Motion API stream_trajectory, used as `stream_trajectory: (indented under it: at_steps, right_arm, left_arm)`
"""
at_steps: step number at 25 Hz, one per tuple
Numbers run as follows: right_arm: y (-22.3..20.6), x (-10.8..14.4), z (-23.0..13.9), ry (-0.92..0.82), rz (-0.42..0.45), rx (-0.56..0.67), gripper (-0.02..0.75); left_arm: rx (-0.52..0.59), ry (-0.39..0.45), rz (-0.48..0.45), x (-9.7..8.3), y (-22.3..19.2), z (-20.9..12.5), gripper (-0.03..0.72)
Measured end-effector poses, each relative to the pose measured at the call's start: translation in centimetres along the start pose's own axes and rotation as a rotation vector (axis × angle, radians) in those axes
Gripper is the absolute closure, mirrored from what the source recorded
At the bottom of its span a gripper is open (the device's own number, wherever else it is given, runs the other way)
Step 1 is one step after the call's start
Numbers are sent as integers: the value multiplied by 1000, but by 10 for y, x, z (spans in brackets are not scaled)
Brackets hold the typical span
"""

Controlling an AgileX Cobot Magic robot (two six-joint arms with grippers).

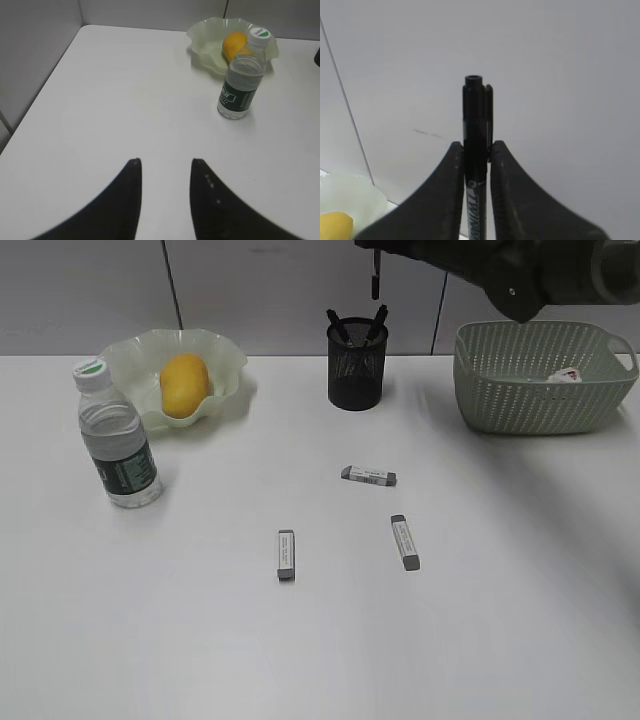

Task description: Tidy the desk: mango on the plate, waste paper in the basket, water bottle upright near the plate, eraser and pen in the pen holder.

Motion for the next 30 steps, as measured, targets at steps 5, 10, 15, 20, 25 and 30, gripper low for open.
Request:
stream_trajectory:
  at_steps: [5,10,15,20,25,30]
  right_arm:
    - [-17,-6,-11,13,8,-15,606]
    - [-21,-15,-25,13,-31,35,390]
    - [-17,-25,-34,-24,-108,119,185]
    - [18,-30,4,-24,-312,270,237]
    - [104,-16,25,76,-406,488,281]
    - [241,9,-27,-6,-417,839,286]
  left_arm:
    - [0,0,0,0,0,0,442]
    - [0,0,0,0,0,0,446]
    - [0,0,0,0,0,0,451]
    - [0,0,0,0,0,0,451]
    - [0,0,0,0,0,0,451]
    - [38,-24,-21,-4,-6,0,451]
Point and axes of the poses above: a point on each arm's last joint axis where the gripper is mounted, y pointing back along that axis away from the gripper, x along the wrist's bending axis when the last joint is at zero, z = x × y, the point moved 8 cm from there along -y, pointing out along that axis toward the gripper, and after that the axes turned 15 degrees about -y, right-handed, at the moved point
